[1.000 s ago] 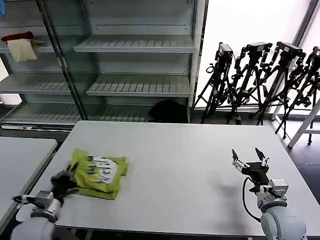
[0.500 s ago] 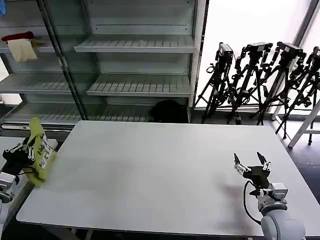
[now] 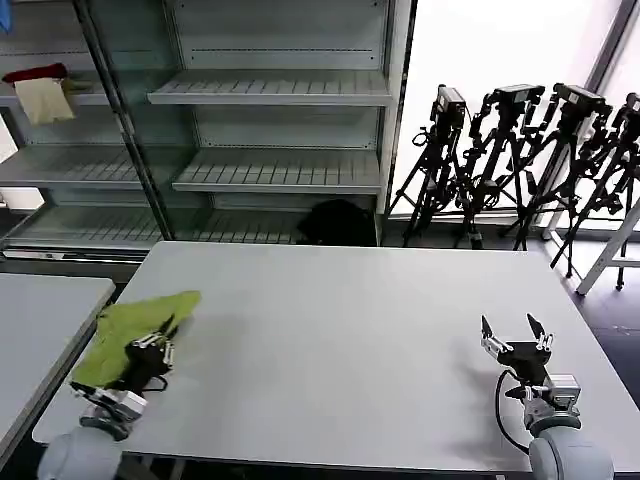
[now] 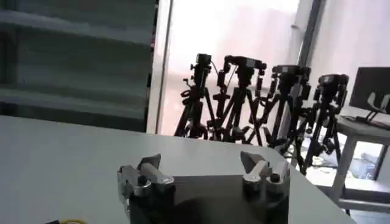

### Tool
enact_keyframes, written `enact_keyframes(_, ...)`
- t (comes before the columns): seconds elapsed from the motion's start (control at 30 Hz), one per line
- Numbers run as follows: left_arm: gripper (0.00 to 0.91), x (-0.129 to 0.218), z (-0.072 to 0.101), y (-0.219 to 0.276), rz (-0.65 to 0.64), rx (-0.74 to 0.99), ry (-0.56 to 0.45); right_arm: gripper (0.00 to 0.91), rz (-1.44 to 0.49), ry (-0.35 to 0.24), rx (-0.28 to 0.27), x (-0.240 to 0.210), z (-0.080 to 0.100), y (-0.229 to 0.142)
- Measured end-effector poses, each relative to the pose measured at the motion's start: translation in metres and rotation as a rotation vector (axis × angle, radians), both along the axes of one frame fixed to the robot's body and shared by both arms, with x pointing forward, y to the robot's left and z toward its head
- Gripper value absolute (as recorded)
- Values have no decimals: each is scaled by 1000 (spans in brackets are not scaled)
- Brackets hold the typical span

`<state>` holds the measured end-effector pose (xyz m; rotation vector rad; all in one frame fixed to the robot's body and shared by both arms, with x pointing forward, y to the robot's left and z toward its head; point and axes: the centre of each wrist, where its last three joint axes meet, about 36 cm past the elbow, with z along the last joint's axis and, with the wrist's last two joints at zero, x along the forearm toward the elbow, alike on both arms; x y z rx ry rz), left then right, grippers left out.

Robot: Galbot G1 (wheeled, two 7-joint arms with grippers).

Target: Fold and organize the clothes.

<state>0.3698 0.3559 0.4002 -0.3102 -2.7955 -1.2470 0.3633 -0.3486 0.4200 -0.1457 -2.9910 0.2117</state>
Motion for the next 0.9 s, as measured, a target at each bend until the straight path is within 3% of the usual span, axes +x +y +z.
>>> enact_keyframes(0.23,0,5,10,-48,-94,-109,-6,907,6,0,12,0,-1,5)
enact_keyframes(0.4,10,7,14,-81,-122,-205,43,907,30,7,17,-3,3,11)
enact_keyframes(0.43,91,6,13,-87,-125,-219,57,907,35,10,20,-4,4,13)
enact_keyframes(0.47,907,5,11,-95,-130,-234,77,907,40,11,22,-4,5,14)
enact_keyframes(0.63,907,1,3,-125,-151,-295,150,907,72,18,37,-7,13,25)
enact_keyframes(0.9,907,-3,10,-156,-176,-370,184,907,161,45,90,-11,26,57)
